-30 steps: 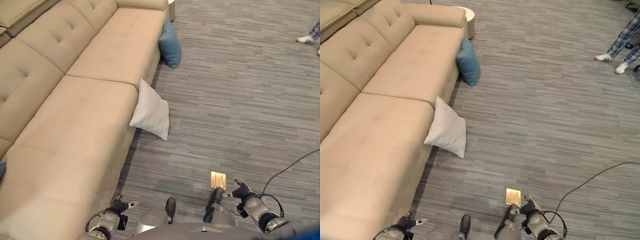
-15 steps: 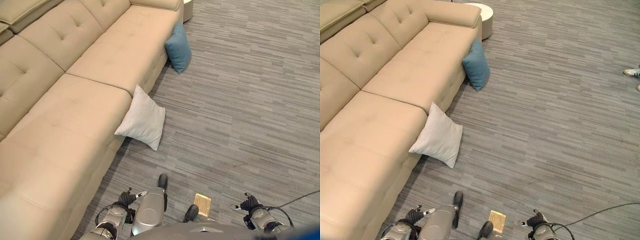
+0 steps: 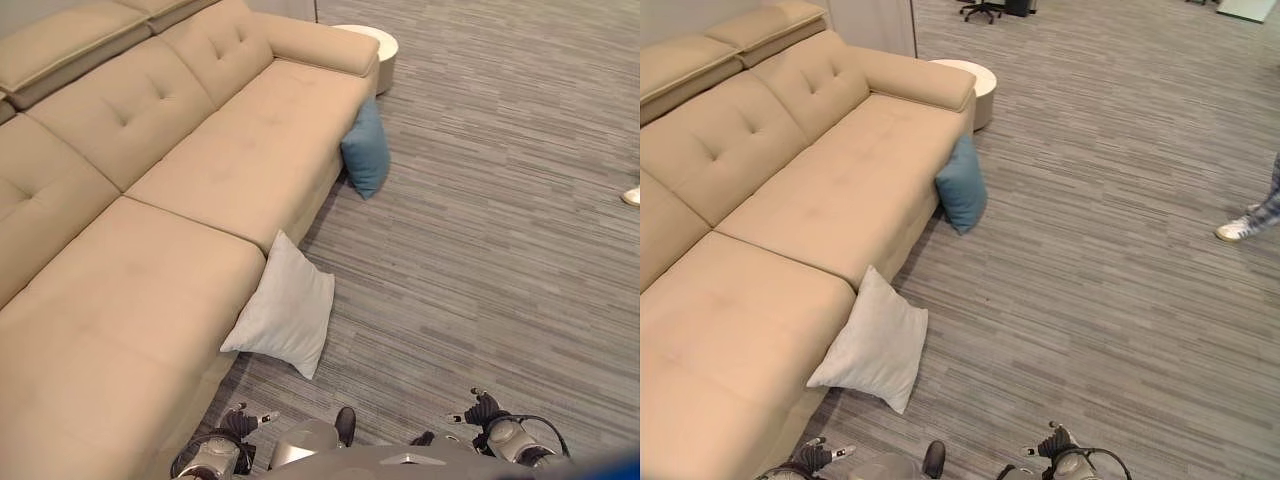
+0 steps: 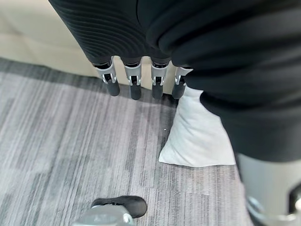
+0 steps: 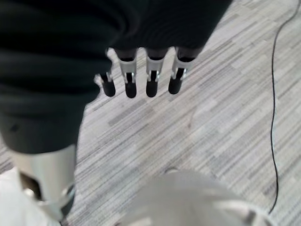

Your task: Pick up all the scattered cushions and arrange them neatly on the sofa.

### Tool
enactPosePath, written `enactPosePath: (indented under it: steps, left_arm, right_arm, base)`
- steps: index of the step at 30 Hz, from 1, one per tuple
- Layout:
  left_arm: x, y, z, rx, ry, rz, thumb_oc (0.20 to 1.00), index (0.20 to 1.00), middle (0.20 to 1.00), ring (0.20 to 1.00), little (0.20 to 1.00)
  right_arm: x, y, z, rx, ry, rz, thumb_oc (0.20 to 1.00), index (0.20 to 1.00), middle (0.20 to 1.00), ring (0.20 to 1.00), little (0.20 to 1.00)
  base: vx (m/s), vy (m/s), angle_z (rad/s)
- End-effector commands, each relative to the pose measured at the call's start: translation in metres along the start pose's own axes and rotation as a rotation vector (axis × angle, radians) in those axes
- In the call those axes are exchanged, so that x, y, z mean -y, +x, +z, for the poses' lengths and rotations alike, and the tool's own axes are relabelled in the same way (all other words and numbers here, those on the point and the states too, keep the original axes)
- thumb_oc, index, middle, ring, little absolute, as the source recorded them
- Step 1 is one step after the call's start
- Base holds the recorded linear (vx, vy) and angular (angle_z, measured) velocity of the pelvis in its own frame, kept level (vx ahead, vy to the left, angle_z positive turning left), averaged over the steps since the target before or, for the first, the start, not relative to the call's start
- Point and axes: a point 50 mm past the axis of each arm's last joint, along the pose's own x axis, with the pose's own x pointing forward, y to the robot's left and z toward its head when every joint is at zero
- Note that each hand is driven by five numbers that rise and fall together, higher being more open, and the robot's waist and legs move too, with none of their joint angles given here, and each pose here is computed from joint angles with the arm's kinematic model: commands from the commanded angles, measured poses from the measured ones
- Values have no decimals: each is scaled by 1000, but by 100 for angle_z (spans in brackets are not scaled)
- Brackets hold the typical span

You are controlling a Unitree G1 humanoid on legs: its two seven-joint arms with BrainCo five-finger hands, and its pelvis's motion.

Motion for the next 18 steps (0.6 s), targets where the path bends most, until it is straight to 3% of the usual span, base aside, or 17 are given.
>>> enactPosePath:
  steps: [1,7,18]
  left_arm:
    - [4,2,16,56,15,-1,1000,1000,1000,1000,1000]
    - [14,1,18,54,23,-40,1000,1000,1000,1000,1000]
    - [16,2,34,107,24,-56,1000,1000,1000,1000,1000]
  right_arm:
    - [14,1,-4,-4,-2,-40,1000,1000,1000,1000,1000]
    - [13,1,-4,1,51,-37,1000,1000,1000,1000,1000]
    - [22,2,-5,12,68,-80,1000,1000,1000,1000,1000]
  base:
    - [325,-158,86]
    - [278,-219,154]
    - [86,-138,88]
